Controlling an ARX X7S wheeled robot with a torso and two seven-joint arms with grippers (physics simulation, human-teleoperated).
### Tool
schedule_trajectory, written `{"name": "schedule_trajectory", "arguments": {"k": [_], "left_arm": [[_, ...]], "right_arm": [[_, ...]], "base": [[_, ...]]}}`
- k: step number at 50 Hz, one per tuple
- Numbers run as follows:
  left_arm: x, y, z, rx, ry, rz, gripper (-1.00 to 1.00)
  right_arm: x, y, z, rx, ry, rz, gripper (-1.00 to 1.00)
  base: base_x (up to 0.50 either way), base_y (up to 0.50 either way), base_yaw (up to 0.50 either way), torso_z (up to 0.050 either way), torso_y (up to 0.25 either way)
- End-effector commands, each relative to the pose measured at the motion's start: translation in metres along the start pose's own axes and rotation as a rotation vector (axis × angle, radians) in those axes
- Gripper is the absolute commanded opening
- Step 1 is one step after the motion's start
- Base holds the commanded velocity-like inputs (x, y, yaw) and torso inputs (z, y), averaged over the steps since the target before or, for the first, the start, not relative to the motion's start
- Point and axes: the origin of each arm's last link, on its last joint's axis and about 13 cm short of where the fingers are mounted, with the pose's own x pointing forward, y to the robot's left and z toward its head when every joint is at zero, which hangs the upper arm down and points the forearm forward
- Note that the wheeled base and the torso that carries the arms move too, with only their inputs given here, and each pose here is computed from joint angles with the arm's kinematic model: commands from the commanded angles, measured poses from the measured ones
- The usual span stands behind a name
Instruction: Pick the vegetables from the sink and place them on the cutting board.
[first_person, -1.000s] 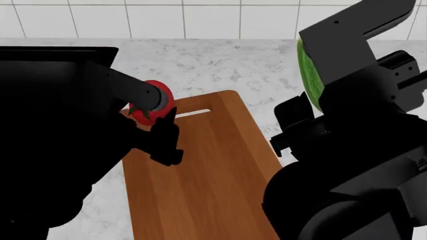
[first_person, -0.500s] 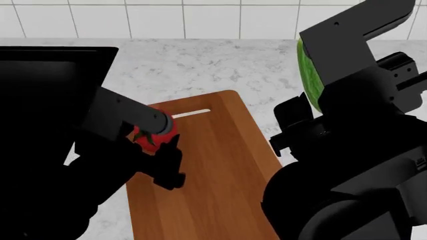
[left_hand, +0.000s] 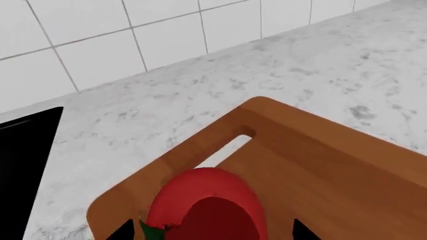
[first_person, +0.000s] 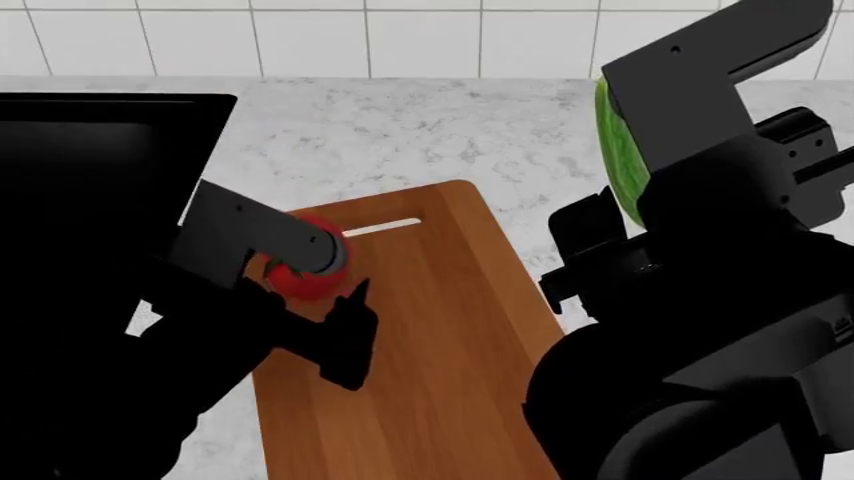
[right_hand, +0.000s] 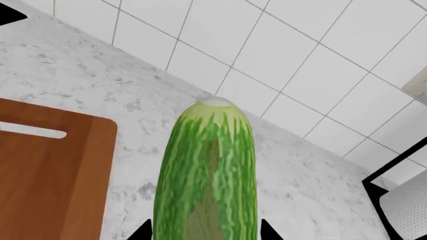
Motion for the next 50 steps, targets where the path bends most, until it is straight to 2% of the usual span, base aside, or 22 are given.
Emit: {"name": "schedule_trajectory", "arguments": {"k": [1, 7, 11, 12, 16, 21, 24, 27, 32, 37, 38, 41, 42, 50], "left_arm": [[0.000, 0.002, 0.003, -0.019, -0.005, 0.013, 1.00], [-0.003, 0.004, 0.009, -0.022, -0.033, 0.019, 1.00], [-0.014, 0.009, 0.027, -0.041, -0.115, 0.030, 1.00], [-0.019, 0.011, 0.034, -0.083, -0.153, 0.009, 1.00], [-0.031, 0.015, 0.046, -0.126, -0.218, 0.005, 1.00], [-0.045, 0.015, 0.054, -0.138, -0.270, -0.023, 1.00], [-0.053, 0.017, 0.061, -0.161, -0.311, -0.043, 1.00], [-0.060, 0.019, 0.067, -0.183, -0.339, -0.053, 1.00], [-0.068, 0.025, 0.077, -0.231, -0.388, -0.025, 1.00], [-0.068, 0.033, 0.081, -0.291, -0.394, 0.024, 1.00], [-0.068, 0.034, 0.081, -0.293, -0.399, 0.030, 1.00], [-0.069, 0.035, 0.083, -0.294, -0.405, 0.034, 1.00], [-0.069, 0.035, 0.083, -0.292, -0.405, 0.038, 1.00], [-0.068, 0.035, 0.082, -0.292, -0.402, 0.039, 1.00]], "right_arm": [[0.000, -0.001, 0.001, -0.010, -0.007, -0.010, -1.00], [-0.001, -0.001, 0.002, -0.013, -0.006, -0.010, -1.00], [-0.001, 0.000, 0.003, -0.015, -0.007, -0.008, -1.00], [-0.001, 0.000, 0.003, 0.013, -0.020, 0.020, -1.00], [-0.002, 0.001, 0.005, 0.005, -0.002, 0.016, -1.00], [-0.005, -0.001, 0.008, 0.058, -0.013, 0.036, -1.00], [-0.004, 0.000, 0.009, 0.101, 0.056, 0.066, -1.00], [-0.005, 0.001, 0.012, 0.112, 0.057, 0.078, -1.00], [0.017, 0.007, 0.017, 0.182, 0.115, 0.246, -1.00], [0.030, 0.008, 0.029, 0.196, 0.207, 0.271, -1.00], [0.033, 0.008, 0.034, 0.218, 0.200, 0.326, -1.00], [0.040, 0.003, 0.038, 0.250, 0.228, 0.376, -1.00], [0.044, -0.002, 0.040, 0.289, 0.243, 0.415, -1.00], [0.058, -0.003, 0.040, 0.311, 0.364, 0.460, -1.00]], "base": [[0.00, 0.00, 0.00, 0.000, 0.000], [0.00, 0.00, 0.00, 0.000, 0.000], [0.00, 0.00, 0.00, 0.000, 0.000], [0.00, 0.00, 0.00, 0.000, 0.000], [0.00, 0.00, 0.00, 0.000, 0.000], [0.00, 0.00, 0.00, 0.000, 0.000], [0.00, 0.00, 0.00, 0.000, 0.000], [0.00, 0.00, 0.00, 0.000, 0.000], [0.00, 0.00, 0.00, 0.002, 0.000], [0.00, 0.00, 0.00, 0.000, 0.002], [0.00, 0.00, 0.00, 0.000, 0.000], [0.00, 0.00, 0.00, 0.000, 0.000], [0.00, 0.00, 0.00, 0.000, 0.000], [0.00, 0.00, 0.00, 0.000, 0.000]]}}
